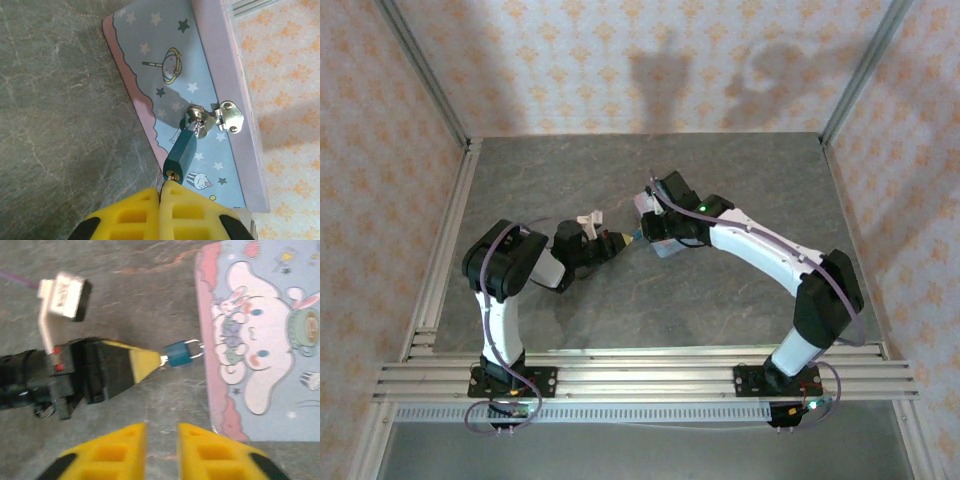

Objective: Unlock the padlock with the key

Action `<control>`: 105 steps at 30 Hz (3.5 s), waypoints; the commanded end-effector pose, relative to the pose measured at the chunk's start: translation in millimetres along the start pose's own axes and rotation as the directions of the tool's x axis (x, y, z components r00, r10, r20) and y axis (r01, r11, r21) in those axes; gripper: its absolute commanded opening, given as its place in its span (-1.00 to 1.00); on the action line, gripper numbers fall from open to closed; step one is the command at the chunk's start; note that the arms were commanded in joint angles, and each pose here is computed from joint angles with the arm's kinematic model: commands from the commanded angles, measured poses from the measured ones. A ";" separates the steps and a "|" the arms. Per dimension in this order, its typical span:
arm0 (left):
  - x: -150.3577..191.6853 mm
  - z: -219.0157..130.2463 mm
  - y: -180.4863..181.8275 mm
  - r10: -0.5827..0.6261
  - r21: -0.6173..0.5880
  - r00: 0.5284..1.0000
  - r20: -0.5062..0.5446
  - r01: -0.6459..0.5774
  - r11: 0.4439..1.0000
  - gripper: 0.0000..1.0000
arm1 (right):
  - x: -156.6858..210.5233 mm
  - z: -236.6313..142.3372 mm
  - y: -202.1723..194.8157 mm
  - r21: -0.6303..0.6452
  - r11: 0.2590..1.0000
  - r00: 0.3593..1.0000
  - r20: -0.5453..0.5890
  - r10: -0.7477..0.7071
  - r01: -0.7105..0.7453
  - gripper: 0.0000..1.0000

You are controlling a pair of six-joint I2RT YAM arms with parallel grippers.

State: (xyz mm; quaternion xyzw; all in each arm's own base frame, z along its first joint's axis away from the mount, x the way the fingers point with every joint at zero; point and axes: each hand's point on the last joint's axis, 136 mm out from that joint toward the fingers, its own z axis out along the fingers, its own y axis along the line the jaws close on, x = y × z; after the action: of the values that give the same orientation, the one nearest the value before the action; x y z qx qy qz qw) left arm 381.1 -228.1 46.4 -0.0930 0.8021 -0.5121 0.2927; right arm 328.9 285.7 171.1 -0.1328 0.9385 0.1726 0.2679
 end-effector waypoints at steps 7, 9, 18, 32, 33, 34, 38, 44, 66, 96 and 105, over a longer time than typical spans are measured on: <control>12.6 9.7 -21.1 0.097 0.038 0.994 -0.047 -0.095 0.995 -1.00 | -12.4 11.6 -22.6 0.118 0.976 0.983 0.029 0.181 -0.183 -0.37; 15.3 10.7 -24.5 0.102 0.037 0.994 -0.049 -0.100 0.994 -1.00 | -2.2 11.0 -25.8 0.098 0.956 0.961 0.068 0.270 -0.275 -0.39; 32.8 23.6 -45.2 0.118 0.043 0.991 -0.064 -0.115 0.992 -1.00 | 37.7 -10.5 -58.6 0.033 0.844 0.823 0.244 0.513 -0.536 -0.46; 48.5 39.0 -76.5 0.111 0.057 0.993 -0.040 -0.109 0.992 -1.00 | 77.5 1.8 -74.6 -0.209 0.576 0.533 0.228 0.815 -0.790 -0.28; 48.1 39.1 -77.4 0.106 0.060 0.994 -0.036 -0.104 0.993 -1.00 | 78.2 2.8 -76.7 -0.225 0.550 0.505 0.230 0.832 -0.804 -0.28; 47.0 38.7 -78.7 0.103 0.065 0.994 -0.031 -0.100 0.993 -1.00 | 78.5 4.1 -78.7 -0.246 0.523 0.474 0.232 0.849 -0.816 -0.27; 47.5 38.9 -78.1 0.098 0.060 0.995 -0.028 -0.096 0.994 -1.00 | 79.2 10.5 -88.1 -0.267 0.459 0.402 0.242 0.883 -0.847 -0.23; 59.4 44.0 -64.6 0.073 0.045 0.996 -0.060 -0.070 0.997 -1.00 | 72.7 29.0 -87.1 -0.272 0.433 0.384 0.218 0.897 -0.859 -0.19; 71.4 48.9 -66.3 0.016 0.059 0.996 -0.086 -0.011 0.998 -1.00 | 77.6 71.6 -93.5 -0.318 0.367 0.312 0.210 0.927 -0.874 -0.29; 65.1 56.0 -88.6 -0.076 0.126 0.992 -0.097 0.088 0.988 -1.00 | 87.4 80.3 -93.6 -0.323 0.472 0.419 0.223 0.880 -0.821 -1.00; 62.3 60.3 -90.0 -0.102 0.137 0.991 -0.091 0.114 0.984 -0.99 | 86.4 75.8 -88.5 -0.358 0.461 0.416 0.201 0.887 -0.812 -1.00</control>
State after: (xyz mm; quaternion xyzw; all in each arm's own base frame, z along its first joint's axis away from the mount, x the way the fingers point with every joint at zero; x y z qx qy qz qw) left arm 343.0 -327.5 52.0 -0.1171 0.8023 -0.5455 0.2124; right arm 335.6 222.1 53.5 0.3844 0.7643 0.4147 0.3099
